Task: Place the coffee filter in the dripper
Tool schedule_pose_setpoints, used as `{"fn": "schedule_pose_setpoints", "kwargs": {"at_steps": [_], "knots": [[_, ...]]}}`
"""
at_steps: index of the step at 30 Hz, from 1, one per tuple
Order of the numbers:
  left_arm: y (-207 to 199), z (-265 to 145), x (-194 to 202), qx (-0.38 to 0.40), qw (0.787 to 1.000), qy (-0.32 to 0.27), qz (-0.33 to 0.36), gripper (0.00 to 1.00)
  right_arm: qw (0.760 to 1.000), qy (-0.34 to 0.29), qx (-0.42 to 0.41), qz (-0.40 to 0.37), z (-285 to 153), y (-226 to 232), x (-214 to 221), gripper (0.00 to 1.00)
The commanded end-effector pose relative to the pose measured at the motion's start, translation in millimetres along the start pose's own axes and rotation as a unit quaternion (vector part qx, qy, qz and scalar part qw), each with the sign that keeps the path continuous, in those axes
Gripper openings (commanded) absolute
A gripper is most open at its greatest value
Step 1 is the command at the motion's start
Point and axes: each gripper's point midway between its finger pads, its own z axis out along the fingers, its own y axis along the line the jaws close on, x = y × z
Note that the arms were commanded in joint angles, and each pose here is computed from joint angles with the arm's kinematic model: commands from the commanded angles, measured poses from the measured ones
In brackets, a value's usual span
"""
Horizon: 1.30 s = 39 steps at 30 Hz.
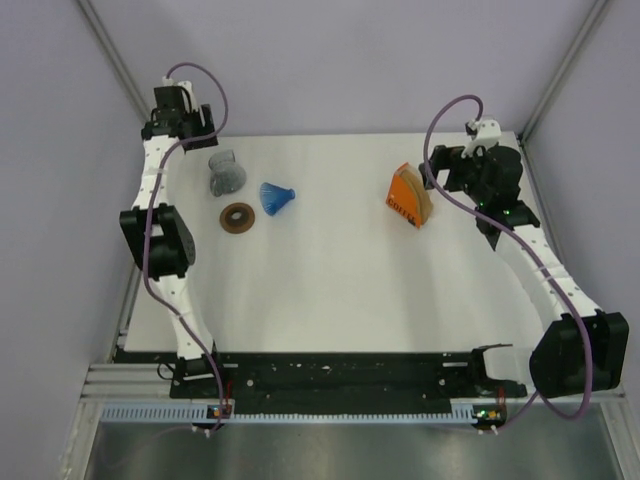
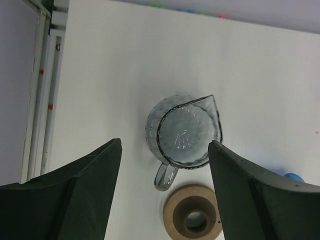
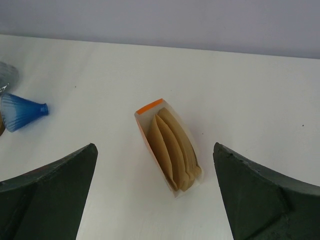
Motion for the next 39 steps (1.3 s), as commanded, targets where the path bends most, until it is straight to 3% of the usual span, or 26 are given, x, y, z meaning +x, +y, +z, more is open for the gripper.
{"fn": "schedule_pose_setpoints", "kwargs": {"at_steps": [1,10,13,16,21,22,24,25,33,37,39], "knots": [[14.2,18.9,13.4,-0.036,0.998,0.041,-0.007,0.75,1.0,0.007,-0.009,-0.016,-3.1,2.9,7.7,0.99],[17.0,72.5,28.4,-0.045,0.998,0.032,-0.027,0.67,0.999,0.024,-0.01,-0.025,-4.3,2.8,11.5,0.99],[11.0,84.7,41.0,-0.036,0.998,0.046,-0.024,0.58,0.999,0.022,-0.008,-0.028,-5.8,2.0,5.2,0.99],[7.9,93.5,51.7,-0.034,0.998,0.057,-0.017,0.41,0.999,0.016,-0.005,-0.032,-7.5,2.1,-0.3,0.99],[9.3,101.6,65.6,-0.035,0.997,0.073,-0.016,0.35,0.999,0.01,-0.002,-0.036,-12.9,2.2,-7.2,0.99],[10.3,102.0,66.7,-0.038,0.996,0.074,-0.015,0.28,0.999,0.009,0.001,-0.037,-14.1,1.4,-7.4,0.99],[11.9,101.1,66.5,-0.043,0.996,0.074,-0.018,0.0,0.999,0.005,0.004,-0.04,-17.1,0.8,-10.8,0.99],[12.0,99.3,63.8,-0.045,0.996,0.071,-0.02,0.0,0.999,0.005,0.006,-0.041,-18.3,0.4,-11.3,0.99],[-1.9,39.5,-4.1,-0.022,1.0,0.002,-0.022,0.0,0.999,0.001,0.007,-0.043,-25.3,1.1,-13.1,0.99],[-44.8,-19.2,-32.0,0.063,0.997,-0.02,0.027,0.0,0.999,-0.004,0.005,-0.046,-27.7,2.1,-16.1,0.99],[-88.1,-54.6,-28.8,0.132,0.987,-0.019,0.085,0.0,0.999,-0.005,0.002,-0.048,-26.5,2.9,-16.1,0.99]]}}
